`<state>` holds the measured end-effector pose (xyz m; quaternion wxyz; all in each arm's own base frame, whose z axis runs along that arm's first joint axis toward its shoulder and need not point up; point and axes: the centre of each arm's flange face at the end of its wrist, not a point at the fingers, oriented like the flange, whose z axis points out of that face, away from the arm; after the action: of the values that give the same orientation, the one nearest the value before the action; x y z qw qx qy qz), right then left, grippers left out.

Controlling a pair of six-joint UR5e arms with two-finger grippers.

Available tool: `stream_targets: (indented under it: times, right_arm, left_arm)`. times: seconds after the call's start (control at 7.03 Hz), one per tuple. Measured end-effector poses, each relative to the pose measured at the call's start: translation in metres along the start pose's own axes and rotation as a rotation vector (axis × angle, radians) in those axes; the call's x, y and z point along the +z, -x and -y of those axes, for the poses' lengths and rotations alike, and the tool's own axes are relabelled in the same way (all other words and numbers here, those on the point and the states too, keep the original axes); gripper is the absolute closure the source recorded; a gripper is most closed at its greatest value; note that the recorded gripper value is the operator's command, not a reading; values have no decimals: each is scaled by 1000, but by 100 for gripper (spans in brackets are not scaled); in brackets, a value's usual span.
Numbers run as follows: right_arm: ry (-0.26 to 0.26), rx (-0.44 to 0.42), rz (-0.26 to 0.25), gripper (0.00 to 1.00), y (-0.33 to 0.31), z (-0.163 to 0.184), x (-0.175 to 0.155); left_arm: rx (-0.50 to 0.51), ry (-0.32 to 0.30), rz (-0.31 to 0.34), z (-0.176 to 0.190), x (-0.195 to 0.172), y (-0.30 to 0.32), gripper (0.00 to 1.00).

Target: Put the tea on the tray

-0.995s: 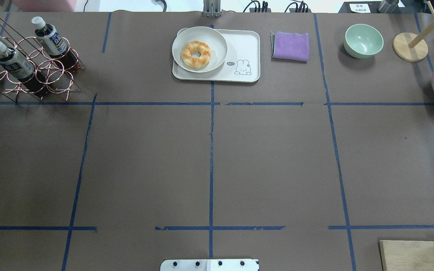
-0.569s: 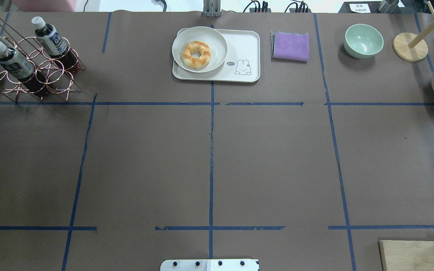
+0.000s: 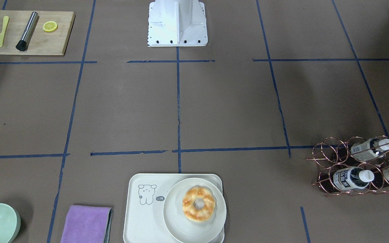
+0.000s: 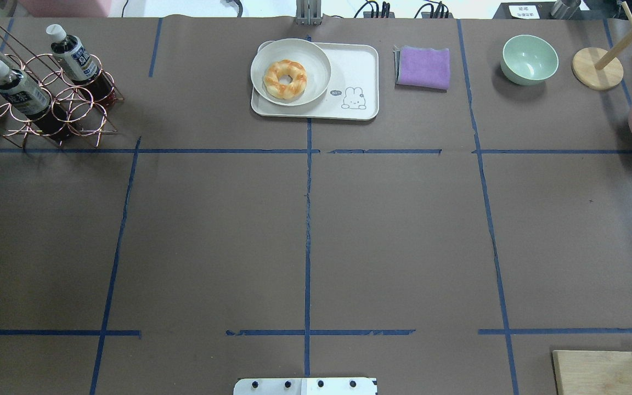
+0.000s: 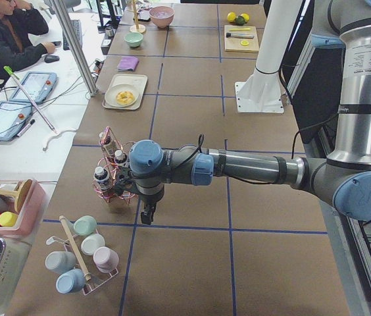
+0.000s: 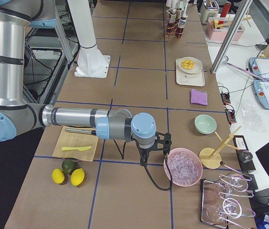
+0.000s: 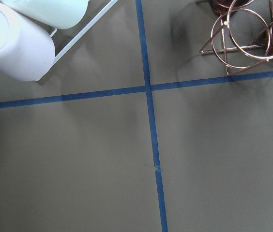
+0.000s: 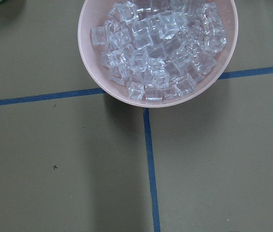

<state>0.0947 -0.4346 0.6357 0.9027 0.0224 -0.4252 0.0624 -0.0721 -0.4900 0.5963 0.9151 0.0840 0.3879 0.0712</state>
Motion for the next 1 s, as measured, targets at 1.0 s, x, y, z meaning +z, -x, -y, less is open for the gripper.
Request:
stream_targets:
  times: [1.0]
  right_arm:
    - [-44,-56,3,0,27,16,-21]
  left_arm:
    - [-57,-298,21,43,3,-229,0]
